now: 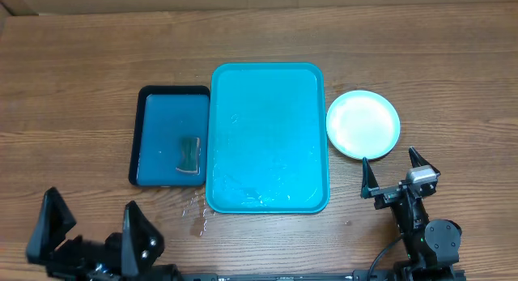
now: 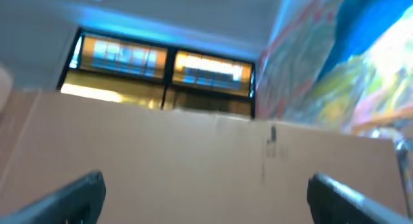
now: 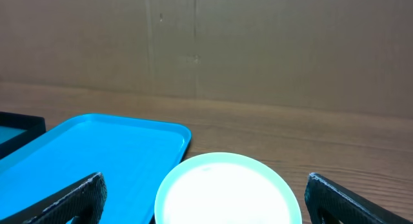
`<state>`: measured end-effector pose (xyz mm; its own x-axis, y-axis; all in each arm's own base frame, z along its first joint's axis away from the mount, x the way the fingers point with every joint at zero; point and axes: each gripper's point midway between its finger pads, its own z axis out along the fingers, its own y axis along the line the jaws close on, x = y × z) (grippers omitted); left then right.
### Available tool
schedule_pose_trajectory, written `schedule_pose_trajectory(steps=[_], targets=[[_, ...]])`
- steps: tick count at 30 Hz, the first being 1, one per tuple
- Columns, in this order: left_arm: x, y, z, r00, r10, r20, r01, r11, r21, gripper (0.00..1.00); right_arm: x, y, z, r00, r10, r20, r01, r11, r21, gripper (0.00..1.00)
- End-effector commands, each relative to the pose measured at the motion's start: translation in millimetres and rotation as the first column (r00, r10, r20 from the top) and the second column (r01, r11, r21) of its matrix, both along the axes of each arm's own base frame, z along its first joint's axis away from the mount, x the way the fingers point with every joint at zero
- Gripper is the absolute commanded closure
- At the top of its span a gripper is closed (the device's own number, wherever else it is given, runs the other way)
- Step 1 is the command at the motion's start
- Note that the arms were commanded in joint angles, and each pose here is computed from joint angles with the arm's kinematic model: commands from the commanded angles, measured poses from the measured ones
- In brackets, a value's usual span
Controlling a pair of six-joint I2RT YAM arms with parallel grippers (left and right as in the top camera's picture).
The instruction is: Clean dirty plates on tray and stack at the side
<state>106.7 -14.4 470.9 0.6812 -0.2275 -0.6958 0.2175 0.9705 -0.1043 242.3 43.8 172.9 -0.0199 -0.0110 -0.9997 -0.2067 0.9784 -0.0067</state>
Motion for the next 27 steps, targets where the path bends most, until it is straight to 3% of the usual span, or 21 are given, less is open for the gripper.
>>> schedule_pose_trajectory(steps=[1, 14, 27], targets=[[11.5, -6.8, -16.9, 0.999, -0.038, 0.001, 0.037, 0.999, 0.023, 0.00, 0.4, -1.9, -2.0, 1.000, -0.010, 0.004, 0.010, 1.000, -0.001, 0.00], [91.4, 5.2, -130.4, 0.969, -0.003, -0.248, -0.003, 1.000, -0.023, 0.00, 0.4, -1.9, -2.0, 1.000, -0.010, 0.004, 0.010, 1.000, -0.001, 0.00], [117.8, 12.2, -194.1, 0.933, 0.021, -0.359, -0.038, 0.998, -0.040, 0.00, 0.4, -1.9, -2.0, 1.000, -0.010, 0.004, 0.010, 1.000, -0.001, 0.00]])
